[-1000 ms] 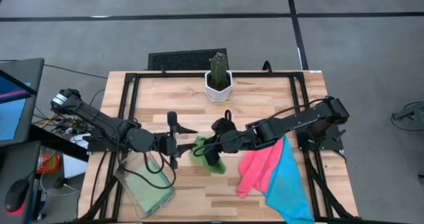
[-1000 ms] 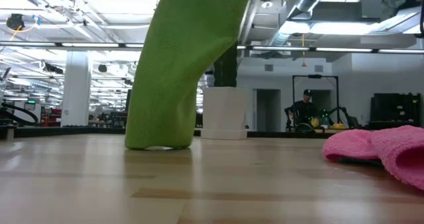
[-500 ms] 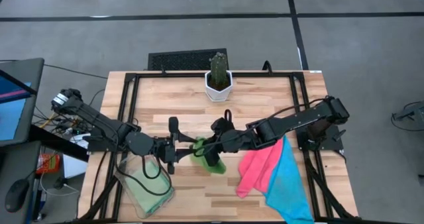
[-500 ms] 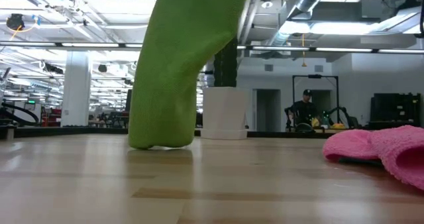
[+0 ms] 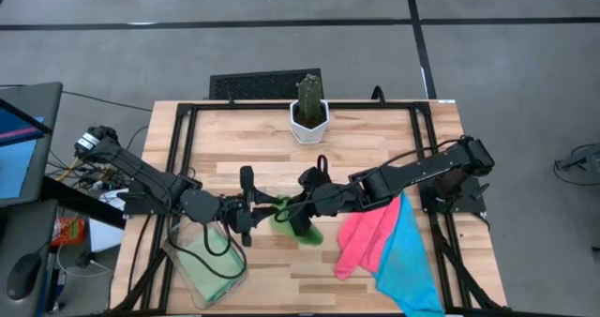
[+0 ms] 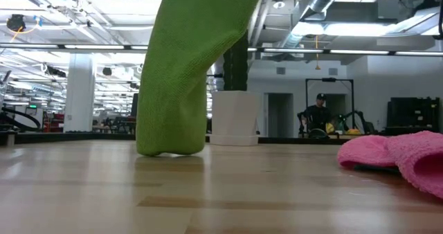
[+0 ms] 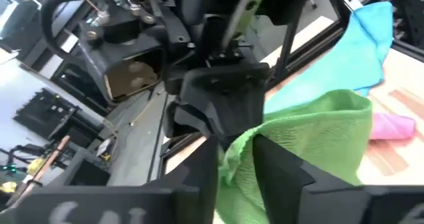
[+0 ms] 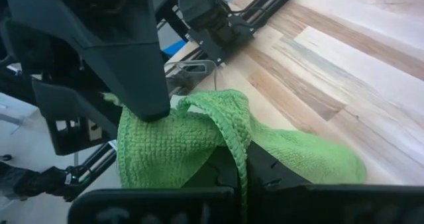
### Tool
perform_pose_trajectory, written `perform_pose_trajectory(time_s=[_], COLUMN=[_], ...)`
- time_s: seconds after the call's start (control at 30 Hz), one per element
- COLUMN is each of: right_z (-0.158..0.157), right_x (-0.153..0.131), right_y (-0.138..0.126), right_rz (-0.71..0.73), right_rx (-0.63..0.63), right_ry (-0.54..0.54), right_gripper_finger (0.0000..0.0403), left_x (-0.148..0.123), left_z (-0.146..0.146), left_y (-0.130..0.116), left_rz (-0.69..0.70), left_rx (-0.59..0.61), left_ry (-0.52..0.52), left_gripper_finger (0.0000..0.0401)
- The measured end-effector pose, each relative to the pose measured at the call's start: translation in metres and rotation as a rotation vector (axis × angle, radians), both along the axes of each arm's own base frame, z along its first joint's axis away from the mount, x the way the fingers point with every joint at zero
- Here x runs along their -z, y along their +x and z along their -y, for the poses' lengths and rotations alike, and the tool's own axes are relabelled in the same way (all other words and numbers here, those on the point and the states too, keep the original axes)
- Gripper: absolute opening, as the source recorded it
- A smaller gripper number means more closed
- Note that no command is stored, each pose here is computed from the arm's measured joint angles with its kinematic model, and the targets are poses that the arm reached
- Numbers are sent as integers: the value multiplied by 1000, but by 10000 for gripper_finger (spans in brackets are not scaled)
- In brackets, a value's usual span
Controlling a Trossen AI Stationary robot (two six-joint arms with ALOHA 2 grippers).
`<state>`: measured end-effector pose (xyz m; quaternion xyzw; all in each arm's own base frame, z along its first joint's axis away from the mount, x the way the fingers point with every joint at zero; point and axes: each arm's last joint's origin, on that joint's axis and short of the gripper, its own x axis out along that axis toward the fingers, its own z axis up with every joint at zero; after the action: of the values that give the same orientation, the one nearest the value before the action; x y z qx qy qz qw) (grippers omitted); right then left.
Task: Fold microfiber towels
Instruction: Fold the green microfiber cloth
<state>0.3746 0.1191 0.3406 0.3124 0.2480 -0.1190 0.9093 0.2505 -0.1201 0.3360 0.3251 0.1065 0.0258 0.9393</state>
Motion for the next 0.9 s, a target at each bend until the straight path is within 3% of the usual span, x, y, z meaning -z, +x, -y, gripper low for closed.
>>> perform_pose_trajectory(time_s=[0.2, 0.43, 0.9], right_z=[0, 0, 0], right_x=[0, 1, -1], right_y=[0, -1, 0], right_rz=[0, -13, 0], right_rx=[-2, -7, -32], right_ry=[0, -10, -41], right_gripper_finger=[21, 26, 38], left_x=[0, 0, 6], left_z=[1, 2, 22], left_y=[0, -2, -33], left_rz=[-1, 19, -30], left_rx=[14, -46, -163], left_ry=[-25, -102, -155], left_gripper_finger=[6, 1, 0])
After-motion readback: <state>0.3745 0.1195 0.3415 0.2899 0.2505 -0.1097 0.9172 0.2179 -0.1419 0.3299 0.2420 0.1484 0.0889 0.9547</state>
